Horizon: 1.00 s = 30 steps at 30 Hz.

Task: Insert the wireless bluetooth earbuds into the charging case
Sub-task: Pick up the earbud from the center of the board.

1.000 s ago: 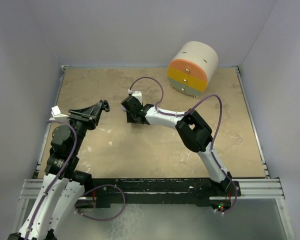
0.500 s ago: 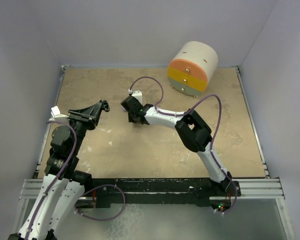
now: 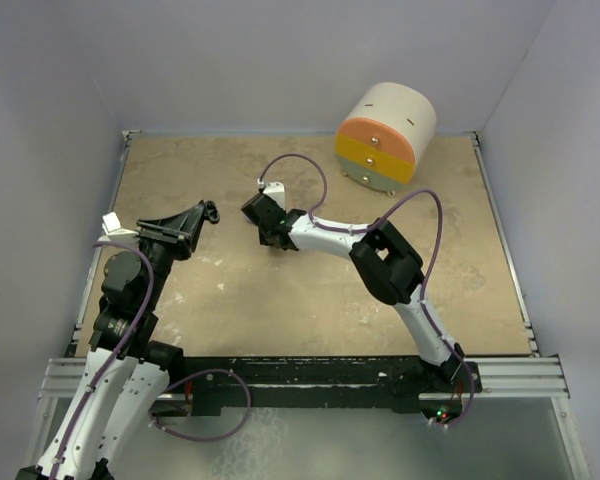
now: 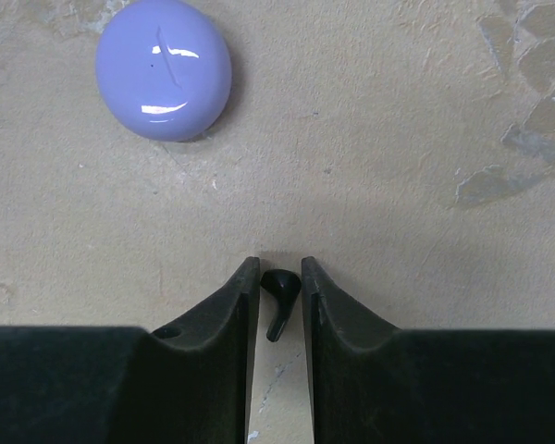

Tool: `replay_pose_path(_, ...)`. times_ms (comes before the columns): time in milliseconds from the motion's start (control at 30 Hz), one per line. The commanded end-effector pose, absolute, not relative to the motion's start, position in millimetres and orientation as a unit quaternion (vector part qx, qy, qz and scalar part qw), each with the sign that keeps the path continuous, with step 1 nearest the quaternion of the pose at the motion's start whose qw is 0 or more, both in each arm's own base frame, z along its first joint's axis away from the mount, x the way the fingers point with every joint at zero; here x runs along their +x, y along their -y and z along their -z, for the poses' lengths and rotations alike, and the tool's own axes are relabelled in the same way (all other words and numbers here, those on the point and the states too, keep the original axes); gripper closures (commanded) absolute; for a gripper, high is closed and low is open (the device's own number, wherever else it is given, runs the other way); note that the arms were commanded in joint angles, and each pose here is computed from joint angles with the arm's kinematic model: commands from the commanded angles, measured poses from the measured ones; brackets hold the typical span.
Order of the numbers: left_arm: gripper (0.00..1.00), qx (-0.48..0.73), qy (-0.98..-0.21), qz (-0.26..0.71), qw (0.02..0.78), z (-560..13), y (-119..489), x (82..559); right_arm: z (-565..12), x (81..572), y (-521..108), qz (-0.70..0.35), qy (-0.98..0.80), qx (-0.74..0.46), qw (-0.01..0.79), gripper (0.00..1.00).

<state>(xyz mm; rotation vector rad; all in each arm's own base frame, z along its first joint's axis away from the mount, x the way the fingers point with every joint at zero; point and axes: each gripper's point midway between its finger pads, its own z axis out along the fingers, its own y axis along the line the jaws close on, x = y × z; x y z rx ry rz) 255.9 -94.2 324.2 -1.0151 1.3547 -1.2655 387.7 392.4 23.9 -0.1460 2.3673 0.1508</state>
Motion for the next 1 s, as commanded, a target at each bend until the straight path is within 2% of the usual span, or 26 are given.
replay_pose_path(0, 1.0, -0.436, -0.548, 0.519, 0.491, -321, 88, 258, 26, 360, -361, 0.003, -0.948, -0.08, 0.309, 0.73)
replay_pose_path(167, 1.0, -0.436, -0.548, 0.519, 0.49, -321, 89, 259, 26, 358, -360, 0.004, -0.948, -0.082, 0.306, 0.77)
replay_pose_path(233, 1.0, -0.436, -0.55, 0.517, 0.49, -319, 89, 260, 24, 357, -360, 0.0, -0.948, -0.081, 0.307, 0.82)
replay_pose_path(433, 1.0, -0.438, -0.551, 0.515, 0.489, -318, 89, 262, -4, 364, -369, -0.033, -0.939, -0.082, 0.331, 0.89)
replay_pose_path(700, 1.0, -0.439, -0.559, 0.508, 0.486, -312, 91, 269, -51, 377, -366, -0.068, -0.918, -0.072, 0.383, 0.9)
replay_pose_path(967, 1.0, -0.416, -0.596, 0.526, 0.443, -294, 118, 286, -100, 386, -349, -0.105, -0.889, -0.06, 0.442, 0.91)
